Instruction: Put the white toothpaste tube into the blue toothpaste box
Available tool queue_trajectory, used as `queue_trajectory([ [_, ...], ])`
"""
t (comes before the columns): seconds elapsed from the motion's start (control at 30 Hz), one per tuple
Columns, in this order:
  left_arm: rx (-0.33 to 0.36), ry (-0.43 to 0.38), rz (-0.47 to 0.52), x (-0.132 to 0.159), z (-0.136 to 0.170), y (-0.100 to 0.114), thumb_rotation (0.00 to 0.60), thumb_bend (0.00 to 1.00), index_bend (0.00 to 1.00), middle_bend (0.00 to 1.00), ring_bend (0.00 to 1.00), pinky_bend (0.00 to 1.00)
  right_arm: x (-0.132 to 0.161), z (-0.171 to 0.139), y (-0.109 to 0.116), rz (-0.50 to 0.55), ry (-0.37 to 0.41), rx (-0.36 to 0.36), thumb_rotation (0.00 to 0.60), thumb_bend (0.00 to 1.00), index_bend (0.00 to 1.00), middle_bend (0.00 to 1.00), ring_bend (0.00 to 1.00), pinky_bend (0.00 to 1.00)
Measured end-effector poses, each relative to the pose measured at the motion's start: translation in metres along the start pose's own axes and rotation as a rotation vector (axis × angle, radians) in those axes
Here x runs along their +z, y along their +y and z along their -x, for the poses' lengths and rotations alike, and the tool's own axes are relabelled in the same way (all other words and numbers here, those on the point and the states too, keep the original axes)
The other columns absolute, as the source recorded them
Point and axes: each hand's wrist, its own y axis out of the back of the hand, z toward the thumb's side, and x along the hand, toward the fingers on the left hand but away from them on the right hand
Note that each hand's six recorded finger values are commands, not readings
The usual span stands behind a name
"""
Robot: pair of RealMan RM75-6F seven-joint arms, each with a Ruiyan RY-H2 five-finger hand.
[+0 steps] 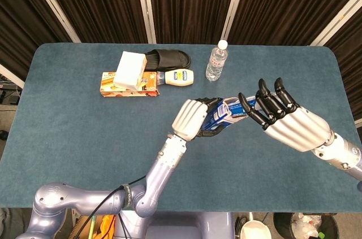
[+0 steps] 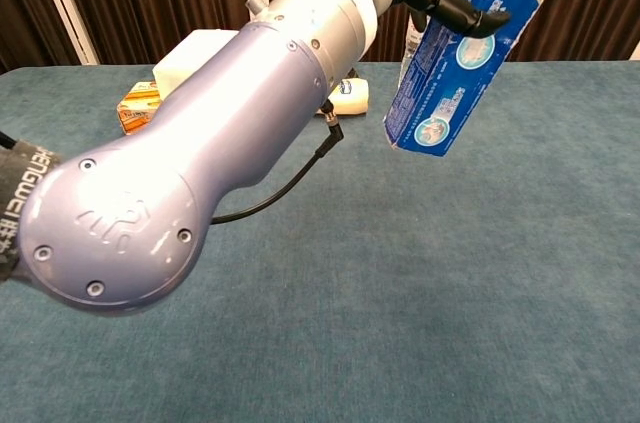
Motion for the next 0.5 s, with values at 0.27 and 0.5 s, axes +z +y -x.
queue_trajectory([
  [0.27, -0.017, -0.012, -0.006, 0.007, 0.000, -0.006, 0.600, 0.39, 0.34, 0.49, 0.49, 0.56, -0.001, 0.005, -0.002, -0.007, 0.032, 0.009, 0.600, 0.36, 0.25, 0.53, 0.31, 0.42],
  [0.5, -0.018, -0.029, 0.002, 0.016, -0.003, -0.009, 0.600, 0.39, 0.34, 0.49, 0.49, 0.56, 0.001, 0.005, -0.005, 0.002, 0.051, 0.023, 0.600, 0.36, 0.25, 0.53, 0.31, 0.41],
])
